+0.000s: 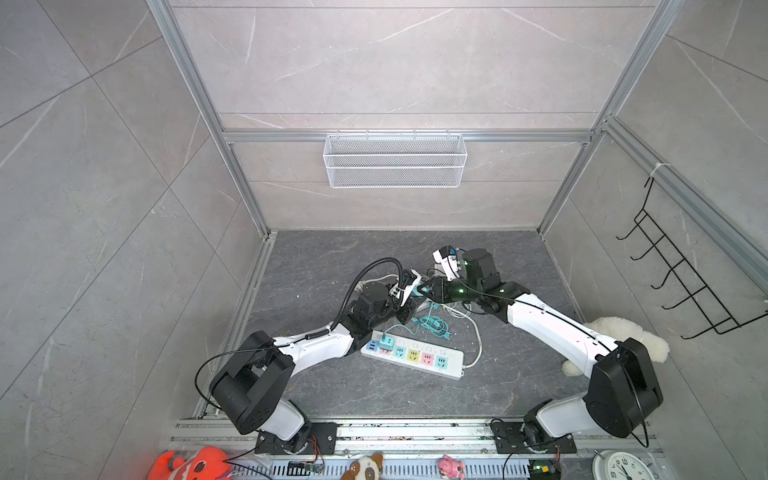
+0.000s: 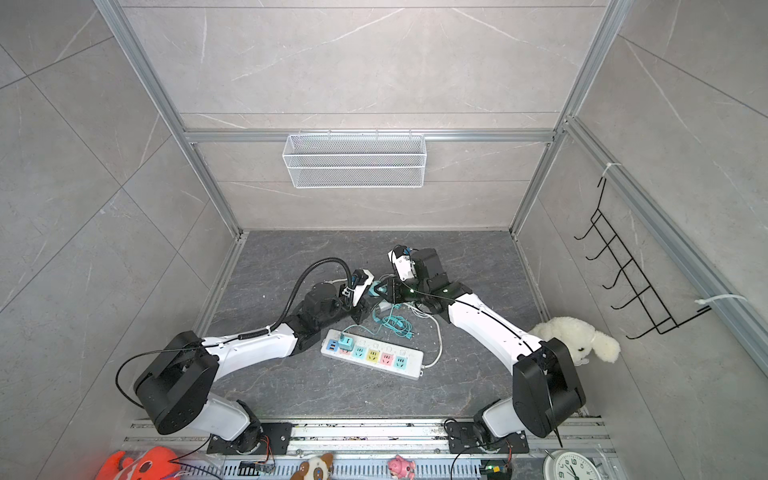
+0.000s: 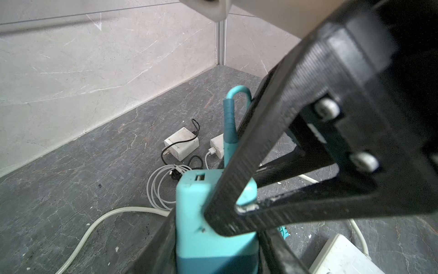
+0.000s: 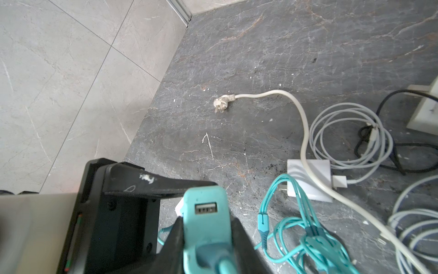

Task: Insert the plug
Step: 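Carry the second charger toward the right gripper while the right gripper grasps it, then open the left gripper and draw it back while the right gripper holds the charger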

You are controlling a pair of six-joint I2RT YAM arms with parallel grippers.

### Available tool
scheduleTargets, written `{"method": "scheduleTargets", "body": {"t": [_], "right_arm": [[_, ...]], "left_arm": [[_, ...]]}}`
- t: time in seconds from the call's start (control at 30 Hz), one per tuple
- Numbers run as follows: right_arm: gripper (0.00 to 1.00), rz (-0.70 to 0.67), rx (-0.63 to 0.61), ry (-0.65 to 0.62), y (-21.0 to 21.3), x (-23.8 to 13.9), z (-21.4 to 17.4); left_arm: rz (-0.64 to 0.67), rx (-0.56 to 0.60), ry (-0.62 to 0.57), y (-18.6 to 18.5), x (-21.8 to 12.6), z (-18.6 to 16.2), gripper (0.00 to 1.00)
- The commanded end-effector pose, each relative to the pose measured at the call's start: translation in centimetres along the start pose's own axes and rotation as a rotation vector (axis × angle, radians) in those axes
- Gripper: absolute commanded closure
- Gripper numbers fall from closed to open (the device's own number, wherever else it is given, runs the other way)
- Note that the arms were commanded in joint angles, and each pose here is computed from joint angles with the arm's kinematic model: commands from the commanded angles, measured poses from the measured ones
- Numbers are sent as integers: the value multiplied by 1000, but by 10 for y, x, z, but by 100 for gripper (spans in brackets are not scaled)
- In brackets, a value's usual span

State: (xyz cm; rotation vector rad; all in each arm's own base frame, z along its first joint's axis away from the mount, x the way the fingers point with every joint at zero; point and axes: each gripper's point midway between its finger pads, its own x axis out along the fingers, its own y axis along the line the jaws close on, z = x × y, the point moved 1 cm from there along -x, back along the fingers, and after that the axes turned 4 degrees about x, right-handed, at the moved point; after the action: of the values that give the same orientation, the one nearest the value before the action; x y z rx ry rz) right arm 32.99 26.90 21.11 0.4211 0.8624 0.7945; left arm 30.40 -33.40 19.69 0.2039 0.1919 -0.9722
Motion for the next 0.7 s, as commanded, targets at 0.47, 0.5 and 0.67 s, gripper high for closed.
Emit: {"method": "scheduleTargets", "body": {"t": [0.47,0.5,0.67], "right_arm": [[94,-117,-98,-57,-8,-21,11],[94,-130,-99,-62,-10,-24,14],[94,-184,-106,-94,-22,-46,25]], "left_arm": [[21,14,-37,-4,-22,40,29],[29,15,-33,-3,-26,41,28],[117,-1,19,8,-50,37,28]]}}
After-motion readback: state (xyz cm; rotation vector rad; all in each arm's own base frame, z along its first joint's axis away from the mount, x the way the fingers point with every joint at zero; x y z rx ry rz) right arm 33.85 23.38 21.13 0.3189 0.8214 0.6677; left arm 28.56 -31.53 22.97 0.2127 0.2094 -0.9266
